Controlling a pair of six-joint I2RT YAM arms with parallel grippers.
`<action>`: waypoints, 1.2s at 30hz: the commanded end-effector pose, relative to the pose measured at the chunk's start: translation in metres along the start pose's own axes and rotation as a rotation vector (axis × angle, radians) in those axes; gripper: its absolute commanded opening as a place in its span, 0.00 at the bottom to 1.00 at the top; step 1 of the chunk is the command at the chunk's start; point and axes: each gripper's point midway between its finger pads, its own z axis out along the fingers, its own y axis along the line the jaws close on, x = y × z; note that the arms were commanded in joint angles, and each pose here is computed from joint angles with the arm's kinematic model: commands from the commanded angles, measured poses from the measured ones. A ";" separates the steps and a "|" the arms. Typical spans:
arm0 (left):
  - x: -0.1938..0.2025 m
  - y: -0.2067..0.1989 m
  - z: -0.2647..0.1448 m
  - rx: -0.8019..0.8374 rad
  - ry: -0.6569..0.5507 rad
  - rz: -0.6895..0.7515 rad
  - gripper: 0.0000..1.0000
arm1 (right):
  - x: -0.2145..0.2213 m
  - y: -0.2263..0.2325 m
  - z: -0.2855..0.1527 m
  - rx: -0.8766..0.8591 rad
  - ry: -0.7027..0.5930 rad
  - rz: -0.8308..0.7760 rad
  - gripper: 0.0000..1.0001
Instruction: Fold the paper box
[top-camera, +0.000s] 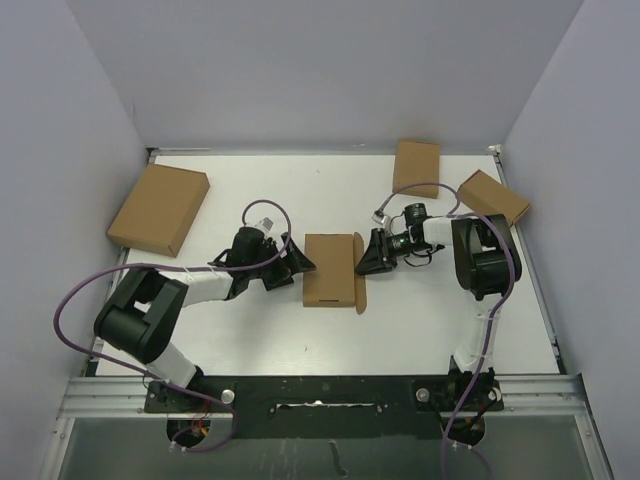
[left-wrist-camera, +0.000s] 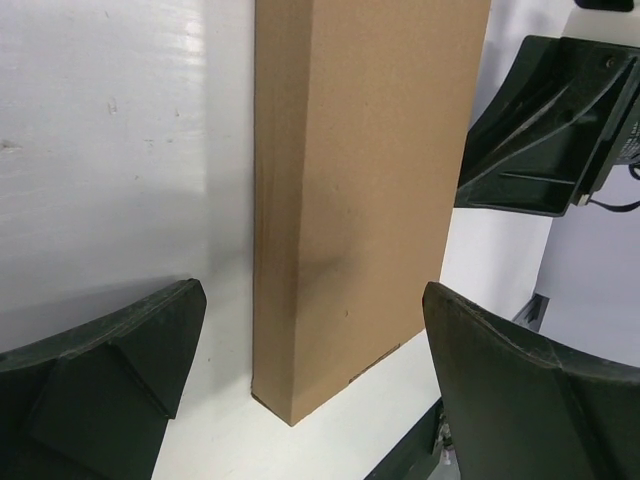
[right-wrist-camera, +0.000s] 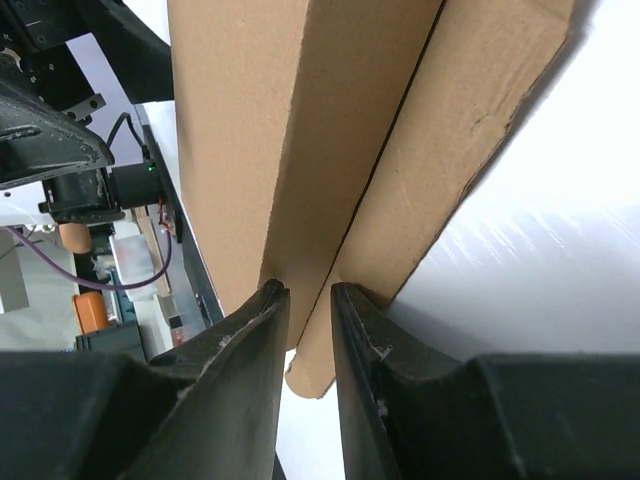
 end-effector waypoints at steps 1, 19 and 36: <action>-0.003 -0.016 0.007 0.079 -0.013 -0.003 0.91 | -0.006 -0.009 -0.004 0.028 -0.013 -0.002 0.27; 0.004 -0.012 0.011 0.057 -0.001 0.002 0.89 | -0.011 0.020 0.004 -0.011 -0.002 -0.110 0.47; 0.008 -0.013 0.015 0.051 0.026 0.024 0.77 | -0.021 0.058 -0.003 -0.048 -0.021 -0.234 0.50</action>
